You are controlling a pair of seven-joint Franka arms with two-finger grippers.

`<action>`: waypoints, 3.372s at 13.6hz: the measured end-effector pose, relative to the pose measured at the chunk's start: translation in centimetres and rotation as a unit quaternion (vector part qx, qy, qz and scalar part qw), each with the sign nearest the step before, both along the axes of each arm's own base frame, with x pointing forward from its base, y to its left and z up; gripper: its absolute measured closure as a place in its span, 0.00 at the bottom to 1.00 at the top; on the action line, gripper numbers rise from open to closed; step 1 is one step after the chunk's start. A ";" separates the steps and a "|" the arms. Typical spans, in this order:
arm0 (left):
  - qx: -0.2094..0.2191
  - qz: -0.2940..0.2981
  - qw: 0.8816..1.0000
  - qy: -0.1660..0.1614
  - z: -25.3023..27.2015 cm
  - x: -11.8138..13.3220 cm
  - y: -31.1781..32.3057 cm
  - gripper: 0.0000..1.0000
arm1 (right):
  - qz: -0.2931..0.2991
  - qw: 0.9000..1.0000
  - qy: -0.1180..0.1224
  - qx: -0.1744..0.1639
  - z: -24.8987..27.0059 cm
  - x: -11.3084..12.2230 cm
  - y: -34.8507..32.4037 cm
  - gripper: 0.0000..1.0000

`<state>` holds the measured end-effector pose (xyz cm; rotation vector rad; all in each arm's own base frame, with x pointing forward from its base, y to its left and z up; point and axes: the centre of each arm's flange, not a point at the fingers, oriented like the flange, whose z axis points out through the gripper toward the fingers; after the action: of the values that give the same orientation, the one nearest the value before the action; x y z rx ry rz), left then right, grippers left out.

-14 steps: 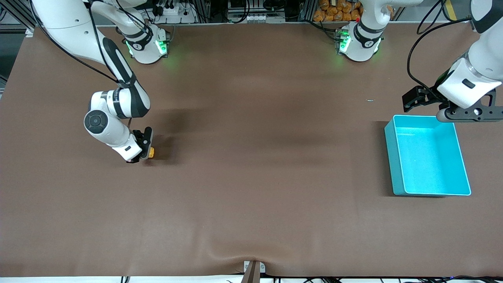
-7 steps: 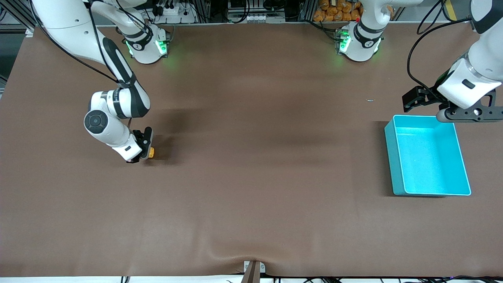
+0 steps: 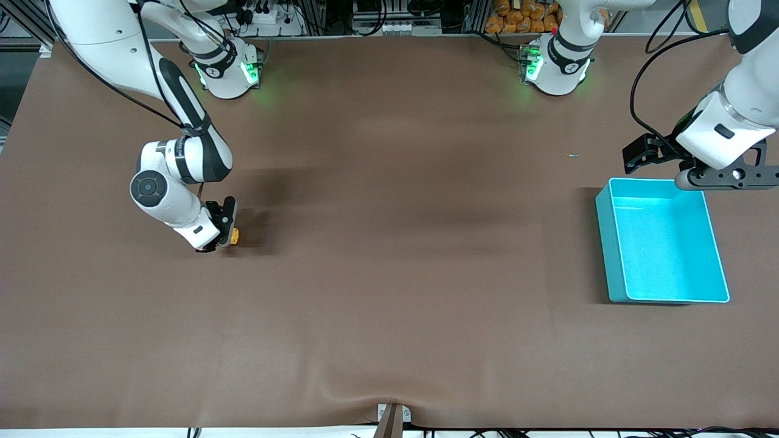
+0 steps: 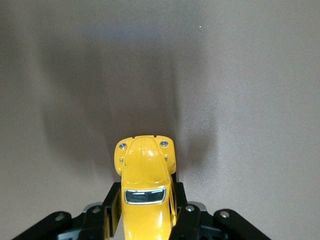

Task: Wind and store yellow beetle car

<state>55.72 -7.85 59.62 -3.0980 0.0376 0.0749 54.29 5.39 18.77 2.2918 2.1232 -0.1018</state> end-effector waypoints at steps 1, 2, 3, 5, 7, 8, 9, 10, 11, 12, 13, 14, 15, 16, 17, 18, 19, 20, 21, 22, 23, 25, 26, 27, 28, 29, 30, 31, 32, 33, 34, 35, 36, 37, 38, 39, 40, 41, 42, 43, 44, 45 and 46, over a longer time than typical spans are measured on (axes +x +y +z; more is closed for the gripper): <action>0.000 0.002 1.000 0.000 0.0 0.0 0.2 0.00 | 0.000 1.000 0.000 0.000 0.0 0.0 0.0 0.55; 0.000 0.003 1.000 0.000 0.0 0.0 0.4 0.00 | 0.000 1.000 0.000 0.000 0.0 0.0 0.0 0.55; 0.000 0.004 1.000 0.000 0.0 0.1 0.4 0.00 | 0.000 1.000 0.000 0.000 0.0 0.0 0.0 0.55; 0.000 0.004 1.000 0.000 0.0 0.1 0.5 0.00 | 0.000 1.000 0.000 0.000 0.0 0.0 0.0 0.55; 0.000 0.004 1.000 0.000 0.0 0.1 0.5 0.00 | 0.000 1.000 0.004 -0.001 0.0 0.1 -1.1 0.55; 0.000 0.004 1.000 0.000 0.0 0.1 0.5 0.00 | -0.004 1.000 0.011 -0.002 0.1 0.3 -2.7 0.55; 0.000 0.004 1.000 0.000 0.0 0.1 0.5 0.00 | -0.007 1.000 0.014 -0.002 0.2 0.4 -4.2 0.55; 0.000 0.004 1.000 0.000 0.0 0.1 0.5 0.00 | -0.009 1.000 0.015 -0.001 0.2 0.5 -5.0 0.55; 0.000 0.004 1.000 0.000 0.0 0.1 0.5 0.00 | -0.011 1.000 0.017 -0.001 0.2 0.5 -5.3 0.55; 0.000 0.005 1.000 0.000 0.0 0.1 0.5 0.00 | -0.010 1.000 0.018 -0.001 0.2 0.5 -5.2 0.55; 0.000 0.005 1.000 0.000 0.0 0.1 0.5 0.00 | -0.008 1.000 0.018 -0.001 0.2 0.6 -5.0 0.55; 0.000 0.005 1.000 0.000 0.0 0.1 0.5 0.00 | -0.007 1.000 0.018 0.000 0.3 0.6 -4.8 0.55; 0.000 0.005 1.000 0.001 0.0 0.1 0.5 0.00 | -0.006 1.000 0.018 0.000 0.3 0.6 -4.8 0.55; 0.000 0.005 1.000 0.000 0.0 0.1 0.5 0.00 | -0.006 1.000 0.018 0.000 0.3 0.6 -4.8 0.55; 0.000 0.005 1.000 0.001 0.0 0.1 0.6 0.00 | -0.006 1.000 0.018 0.000 0.3 0.6 -4.8 0.55; 0.000 0.005 1.000 0.001 0.0 0.1 0.6 0.00 | -0.006 1.000 0.018 0.000 0.3 0.6 -4.8 0.55; 0.000 0.005 1.000 0.001 0.0 0.1 0.6 0.00 | -0.006 1.000 0.018 0.000 0.3 0.6 -4.8 0.55; 0.000 0.006 1.000 0.001 0.0 0.1 0.6 0.00 | -0.006 1.000 0.018 0.000 0.3 0.6 -4.7 0.55; 0.000 0.006 1.000 0.001 0.0 0.1 0.6 0.00 | -0.006 1.000 0.018 0.000 0.3 0.6 -4.7 0.55; 0.000 0.006 1.000 0.001 -0.1 0.1 0.6 0.00 | -0.005 1.000 0.017 0.000 0.3 0.6 -4.6 0.55; 0.000 0.006 1.000 0.001 -0.1 0.1 0.6 0.00 | -0.005 1.000 0.017 0.000 0.3 0.6 -4.6 0.55; 0.000 0.006 1.000 0.001 -0.1 0.1 0.6 0.00 | -0.004 1.000 0.017 0.000 0.3 0.6 -4.4 0.55; 0.000 0.006 1.000 0.001 -0.1 0.1 0.6 0.00 | -0.003 1.000 0.017 0.001 0.3 0.6 -4.3 0.55; 0.000 0.006 1.000 0.001 -0.1 0.1 0.7 0.00 | -0.002 1.000 0.017 0.001 0.3 0.6 -4.2 0.55; 0.000 0.006 1.000 0.001 -0.1 0.1 0.7 0.00 | -0.002 1.000 0.017 0.002 0.3 0.6 -4.2 0.55; 0.000 0.006 1.000 0.001 -0.1 0.1 0.7 0.00 | -0.004 1.000 0.018 0.003 0.3 0.6 -4.1 0.55; 0.000 0.006 1.000 0.001 -0.1 0.1 0.7 0.00 | -0.007 1.000 0.018 0.005 0.2 0.6 -4.1 0.55; 0.000 0.006 1.000 0.002 -0.2 0.1 0.7 0.00 | -0.009 1.000 0.020 0.006 0.1 0.6 -4.1 0.55; 0.000 0.006 1.000 0.002 -0.2 0.1 0.7 0.00 | -0.009 1.000 0.020 0.006 0.0 0.6 -4.0 0.55; 0.000 0.006 1.000 0.003 -0.3 0.1 0.7 0.00 | -0.009 1.000 0.020 0.006 0.0 0.6 -4.0 0.55; 0.000 0.006 1.000 0.003 -0.3 0.1 0.7 0.00 | -0.009 1.000 0.020 0.006 0.0 0.6 -4.0 0.55; 0.001 0.006 1.000 0.004 -0.4 0.1 0.6 0.00 | -0.009 1.000 0.020 0.006 0.0 0.6 -4.0 0.55; 0.001 0.006 1.000 0.004 -0.4 0.1 0.6 0.00 | -0.009 1.000 0.020 0.006 0.0 0.6 -4.0 0.55; 0.001 0.006 1.000 0.004 -0.4 0.2 0.6 0.00 | -0.009 1.000 0.020 0.006 0.0 0.6 -4.0 0.55; 0.001 0.006 1.000 0.004 -0.4 0.2 0.6 0.00 | -0.009 1.000 0.020 0.006 0.0 0.6 -4.1 0.55; 0.001 0.006 1.000 0.004 -0.4 0.2 0.6 0.00 | -0.010 1.000 0.020 0.006 0.0 0.6 -4.1 0.55; 0.001 0.006 1.000 0.004 -0.4 0.2 0.6 0.00 | -0.010 1.000 0.020 0.006 0.0 0.6 -4.2 0.55; 0.001 0.006 1.000 0.004 -0.4 0.2 0.6 0.00 | -0.010 1.000 0.020 0.006 0.0 0.6 -4.2 0.55; 0.001 0.006 1.000 0.004 -0.4 0.2 0.6 0.00 | -0.011 1.000 0.020 0.006 0.0 0.6 -4.2 0.55; 0.001 0.006 1.000 0.004 -0.4 0.2 0.6 0.00 | -0.010 1.000 0.020 0.006 0.0 0.6 -4.2 0.55; 0.001 0.006 1.000 0.004 -0.4 0.2 0.6 0.00 | -0.009 1.000 0.020 0.006 -0.1 0.6 -4.3 0.55; 0.001 0.006 1.000 0.004 -0.4 0.2 0.6 0.00 | -0.006 1.000 0.020 0.007 -0.1 0.6 -4.5 0.55; 0.001 0.006 1.000 0.004 -0.4 0.2 0.6 0.00 | -0.006 1.000 0.020 0.007 -0.1 0.6 -4.9 0.55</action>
<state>55.89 -7.20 59.18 -3.0969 0.0195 0.0884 54.92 0.48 18.72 2.3292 2.1363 -0.1355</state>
